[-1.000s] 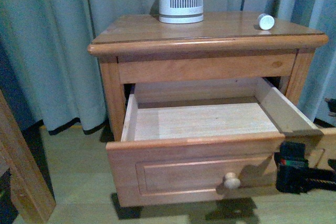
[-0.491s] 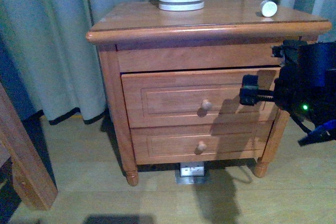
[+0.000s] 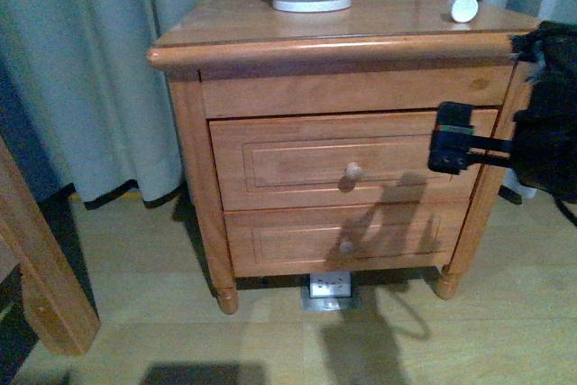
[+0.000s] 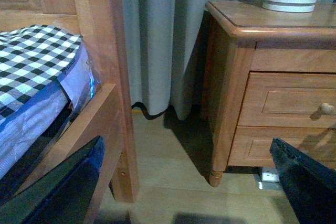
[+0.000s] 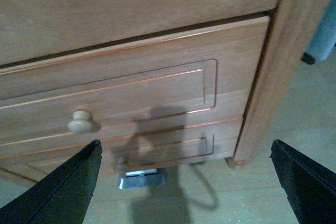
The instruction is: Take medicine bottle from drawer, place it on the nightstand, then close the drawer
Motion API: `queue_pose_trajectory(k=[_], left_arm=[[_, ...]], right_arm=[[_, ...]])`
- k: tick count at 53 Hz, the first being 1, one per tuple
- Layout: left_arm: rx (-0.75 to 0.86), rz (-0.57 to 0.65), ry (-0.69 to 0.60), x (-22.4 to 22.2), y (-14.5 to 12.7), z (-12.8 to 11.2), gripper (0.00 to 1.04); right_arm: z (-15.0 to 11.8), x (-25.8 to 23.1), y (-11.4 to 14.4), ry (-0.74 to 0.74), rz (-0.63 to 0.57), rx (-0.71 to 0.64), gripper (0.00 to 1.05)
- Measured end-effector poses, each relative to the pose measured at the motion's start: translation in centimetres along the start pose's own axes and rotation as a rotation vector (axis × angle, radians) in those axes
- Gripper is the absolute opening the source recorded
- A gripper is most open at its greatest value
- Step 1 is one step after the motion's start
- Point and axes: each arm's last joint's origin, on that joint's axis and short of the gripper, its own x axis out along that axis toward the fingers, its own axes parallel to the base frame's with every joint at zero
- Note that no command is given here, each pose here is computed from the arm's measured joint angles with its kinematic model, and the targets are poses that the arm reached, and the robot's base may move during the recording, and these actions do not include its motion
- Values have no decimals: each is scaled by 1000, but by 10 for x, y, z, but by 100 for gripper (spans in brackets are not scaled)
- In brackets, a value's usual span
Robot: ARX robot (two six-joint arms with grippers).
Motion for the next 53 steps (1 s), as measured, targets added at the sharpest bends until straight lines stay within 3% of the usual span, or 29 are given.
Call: queue_pose_trajectory(k=[17,33,49,53], left_arm=[[0,0,0,0,0,0,98],[0,0,0,0,0,0,98],[0,0,0,0,0,0,98],[0,0,0,0,0,0,98]], right_arm=[[27,-148,-38,-266,-172,-35,98],[-14,-242,-48,-386,-278,-105,98],[-35,-259,-54,-337,-256,-140,98],[-36,-258,-57,-332,-49,-166,84]])
